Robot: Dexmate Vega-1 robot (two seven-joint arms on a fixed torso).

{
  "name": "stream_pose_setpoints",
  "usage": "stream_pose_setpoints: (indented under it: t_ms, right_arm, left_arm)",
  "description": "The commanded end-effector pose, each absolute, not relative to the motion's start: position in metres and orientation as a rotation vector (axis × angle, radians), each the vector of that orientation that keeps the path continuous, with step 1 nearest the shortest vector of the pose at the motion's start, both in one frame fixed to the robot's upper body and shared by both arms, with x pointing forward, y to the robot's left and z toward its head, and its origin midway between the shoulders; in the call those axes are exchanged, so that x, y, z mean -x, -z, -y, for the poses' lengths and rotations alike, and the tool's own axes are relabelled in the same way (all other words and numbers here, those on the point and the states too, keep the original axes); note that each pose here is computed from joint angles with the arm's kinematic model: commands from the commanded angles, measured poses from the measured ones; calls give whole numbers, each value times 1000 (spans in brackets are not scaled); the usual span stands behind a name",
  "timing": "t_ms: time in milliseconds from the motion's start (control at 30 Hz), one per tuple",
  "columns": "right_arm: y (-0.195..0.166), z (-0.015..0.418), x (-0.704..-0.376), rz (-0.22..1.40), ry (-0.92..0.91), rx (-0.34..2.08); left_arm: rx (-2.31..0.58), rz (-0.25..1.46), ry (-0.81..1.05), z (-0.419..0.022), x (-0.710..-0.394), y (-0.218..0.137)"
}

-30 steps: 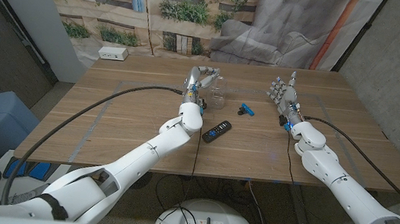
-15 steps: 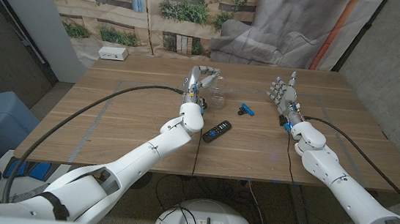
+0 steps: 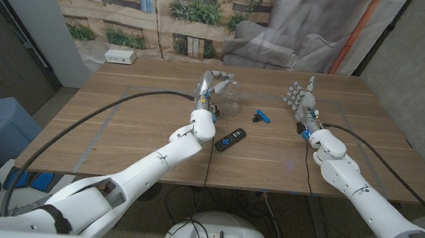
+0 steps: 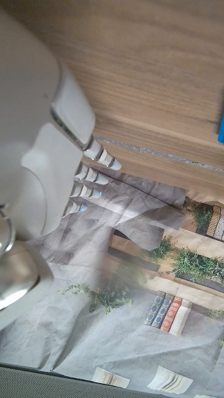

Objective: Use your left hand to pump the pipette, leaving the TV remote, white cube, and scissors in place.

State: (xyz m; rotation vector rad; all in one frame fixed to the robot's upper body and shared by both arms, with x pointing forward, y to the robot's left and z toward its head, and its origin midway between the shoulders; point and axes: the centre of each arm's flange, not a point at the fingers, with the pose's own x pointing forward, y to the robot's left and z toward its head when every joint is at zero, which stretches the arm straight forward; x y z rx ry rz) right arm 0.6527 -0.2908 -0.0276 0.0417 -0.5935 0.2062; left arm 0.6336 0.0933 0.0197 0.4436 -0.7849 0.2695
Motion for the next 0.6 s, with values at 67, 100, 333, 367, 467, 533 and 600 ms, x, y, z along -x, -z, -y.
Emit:
stream_pose_setpoints:
  t_ms: [67,100,333,367,467,533,600]
  right_arm:
    - [28,291,-653,593,-206,-42]
    - [28,291,-653,593,-206,-42]
    - [28,291,-653,593,-206,-42]
    - [28,291,-653,593,-207,-42]
    - [27,291,-653,594,-206,-42]
    - [27,291,-653,594,-206,-42]
    - [27,291,-653,594,-207,-42]
  left_arm:
    - [-454,786,-252,-98,-633,-20]
    - [-454,785,-252,-99,-633,-20]
    - [-457,783,-252,-100,-634,-21]
    - [-456,782,-251,-100,-634,-21]
    - [-461,783,-249,-100,-635,-22]
    - [-459,784,-249,-99,-635,-22]
    - [-460,785,-249,-99,-635,-23]
